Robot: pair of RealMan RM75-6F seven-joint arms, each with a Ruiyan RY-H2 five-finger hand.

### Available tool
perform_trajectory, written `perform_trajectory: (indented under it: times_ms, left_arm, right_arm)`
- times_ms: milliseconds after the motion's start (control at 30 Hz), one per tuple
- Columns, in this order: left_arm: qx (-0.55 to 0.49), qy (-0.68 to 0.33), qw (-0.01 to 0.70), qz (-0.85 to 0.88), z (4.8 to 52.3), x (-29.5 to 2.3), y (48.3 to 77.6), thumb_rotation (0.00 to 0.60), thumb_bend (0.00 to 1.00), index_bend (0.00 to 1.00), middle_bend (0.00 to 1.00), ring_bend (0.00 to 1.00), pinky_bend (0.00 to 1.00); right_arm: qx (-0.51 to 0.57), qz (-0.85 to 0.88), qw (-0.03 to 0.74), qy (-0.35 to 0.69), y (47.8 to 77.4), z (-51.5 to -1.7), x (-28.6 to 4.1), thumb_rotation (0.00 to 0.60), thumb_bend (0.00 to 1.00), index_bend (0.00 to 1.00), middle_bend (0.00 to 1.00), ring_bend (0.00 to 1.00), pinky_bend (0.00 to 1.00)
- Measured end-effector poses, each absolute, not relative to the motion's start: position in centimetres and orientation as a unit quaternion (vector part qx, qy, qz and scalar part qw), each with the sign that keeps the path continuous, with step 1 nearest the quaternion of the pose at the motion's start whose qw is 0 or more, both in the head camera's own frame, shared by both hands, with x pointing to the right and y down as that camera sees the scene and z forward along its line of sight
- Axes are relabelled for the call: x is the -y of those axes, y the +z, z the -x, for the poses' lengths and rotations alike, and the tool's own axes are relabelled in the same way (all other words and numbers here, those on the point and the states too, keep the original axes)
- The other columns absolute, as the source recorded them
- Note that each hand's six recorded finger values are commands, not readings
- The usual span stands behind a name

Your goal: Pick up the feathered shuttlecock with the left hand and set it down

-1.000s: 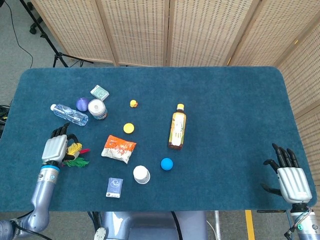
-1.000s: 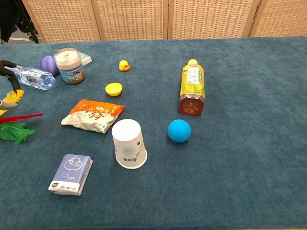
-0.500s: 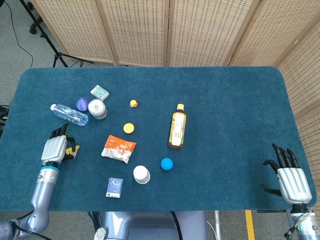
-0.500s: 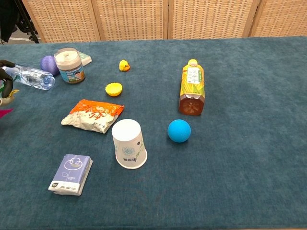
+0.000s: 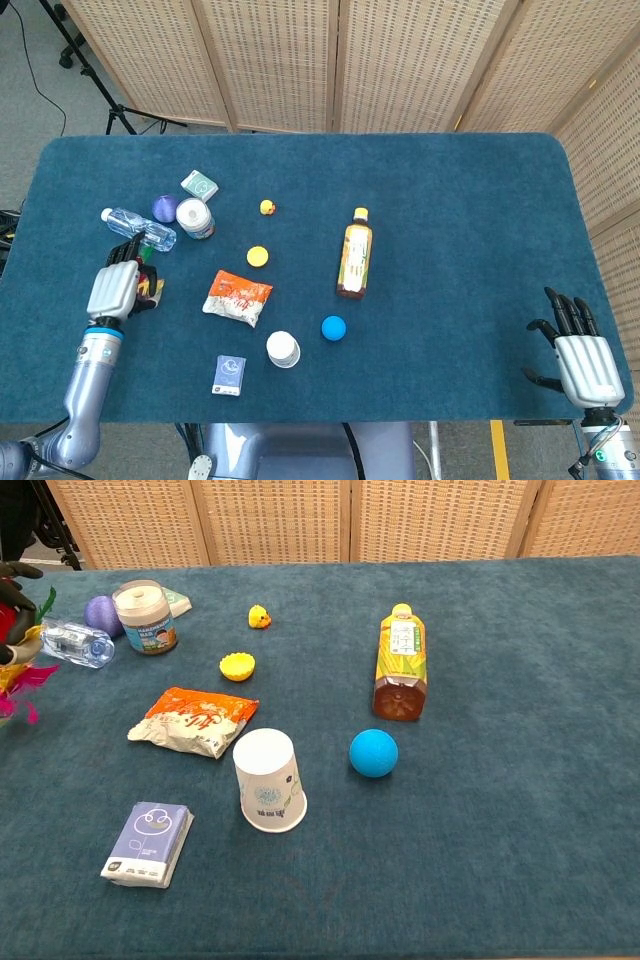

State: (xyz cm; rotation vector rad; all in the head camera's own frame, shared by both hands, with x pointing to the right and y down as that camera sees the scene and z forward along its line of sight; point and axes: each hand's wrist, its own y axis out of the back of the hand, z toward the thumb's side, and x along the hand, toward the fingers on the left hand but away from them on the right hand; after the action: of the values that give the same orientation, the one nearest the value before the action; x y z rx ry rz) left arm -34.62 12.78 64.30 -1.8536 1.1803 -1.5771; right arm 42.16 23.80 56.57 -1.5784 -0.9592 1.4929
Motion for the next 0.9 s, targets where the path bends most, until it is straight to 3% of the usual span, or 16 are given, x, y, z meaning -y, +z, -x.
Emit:
perform_trajectory:
  times_ms: [567,900]
  left_arm:
    - [-0.503,-0.457,0.264,0.684,32.6,-11.0,61.0,0.600,0.45,0.77,0.00,0.00,0.05]
    - [-0.568,-0.350,0.272,0.693,34.9,-11.6,63.0,0.600,0.44,0.77,0.00,0.00,0.05]
  right_arm:
    - [0.375,0.616,0.373,0.585,56.7,-42.3,-23.8,0.600,0.00,0.36,0.00,0.00,0.00]
    - [0.373,0.613,0.375,0.587,56.8,-42.4,-23.9,0.600,0.00,0.36,0.00,0.00,0.00]
